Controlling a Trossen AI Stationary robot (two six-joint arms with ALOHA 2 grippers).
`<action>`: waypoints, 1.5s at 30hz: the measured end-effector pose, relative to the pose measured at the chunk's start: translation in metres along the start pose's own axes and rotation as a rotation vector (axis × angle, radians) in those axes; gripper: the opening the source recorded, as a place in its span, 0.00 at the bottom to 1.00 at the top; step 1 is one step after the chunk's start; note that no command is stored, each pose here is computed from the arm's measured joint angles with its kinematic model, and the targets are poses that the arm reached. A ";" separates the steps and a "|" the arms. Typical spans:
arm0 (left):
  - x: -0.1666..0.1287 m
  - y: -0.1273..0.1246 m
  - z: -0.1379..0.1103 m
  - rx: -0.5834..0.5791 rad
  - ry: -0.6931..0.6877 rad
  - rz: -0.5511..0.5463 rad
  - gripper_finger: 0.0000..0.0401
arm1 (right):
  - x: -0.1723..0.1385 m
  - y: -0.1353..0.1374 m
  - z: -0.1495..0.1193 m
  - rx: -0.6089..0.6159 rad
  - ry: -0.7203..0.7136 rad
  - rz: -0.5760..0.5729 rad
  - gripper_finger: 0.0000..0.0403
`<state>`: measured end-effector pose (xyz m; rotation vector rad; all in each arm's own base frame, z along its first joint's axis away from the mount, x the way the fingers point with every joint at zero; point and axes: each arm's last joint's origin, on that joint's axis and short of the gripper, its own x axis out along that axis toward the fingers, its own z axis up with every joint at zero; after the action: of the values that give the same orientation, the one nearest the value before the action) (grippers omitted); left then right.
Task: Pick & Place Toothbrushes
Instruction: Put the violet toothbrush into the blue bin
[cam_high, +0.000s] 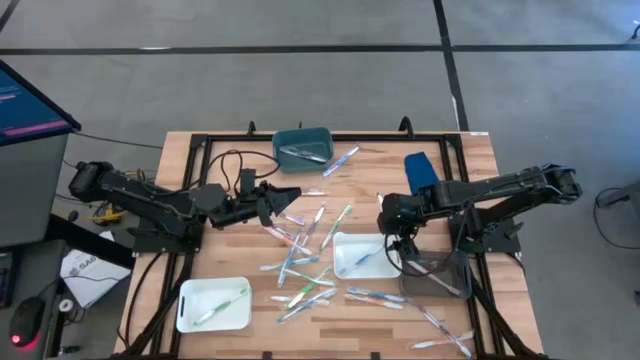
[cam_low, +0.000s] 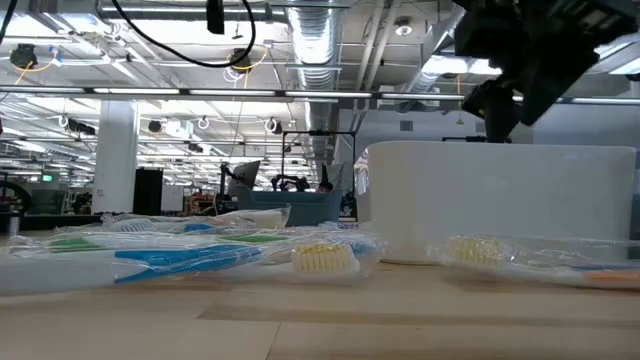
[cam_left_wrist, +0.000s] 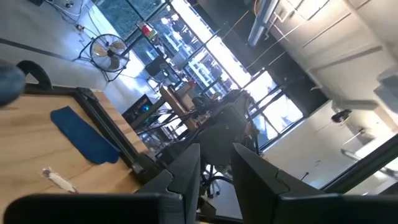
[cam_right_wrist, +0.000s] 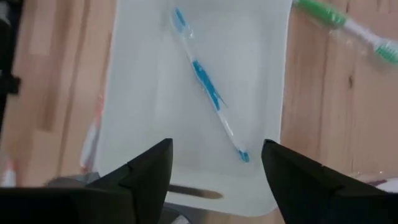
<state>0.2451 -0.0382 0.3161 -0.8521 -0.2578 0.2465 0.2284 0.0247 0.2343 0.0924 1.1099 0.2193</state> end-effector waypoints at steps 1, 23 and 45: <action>0.000 0.000 0.000 -0.008 0.005 -0.004 0.21 | -0.003 0.001 0.003 0.005 -0.013 0.000 0.58; 0.020 0.034 0.026 0.166 0.298 -0.207 0.21 | -0.096 -0.012 0.081 0.067 -0.514 -0.050 0.45; 0.006 0.090 0.011 0.543 0.738 0.087 0.09 | -0.108 -0.031 0.101 0.416 -0.770 0.002 0.34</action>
<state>0.2375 0.0281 0.2549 -0.3689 0.5204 0.0617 0.2771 -0.0259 0.3687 0.5060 0.3711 -0.0553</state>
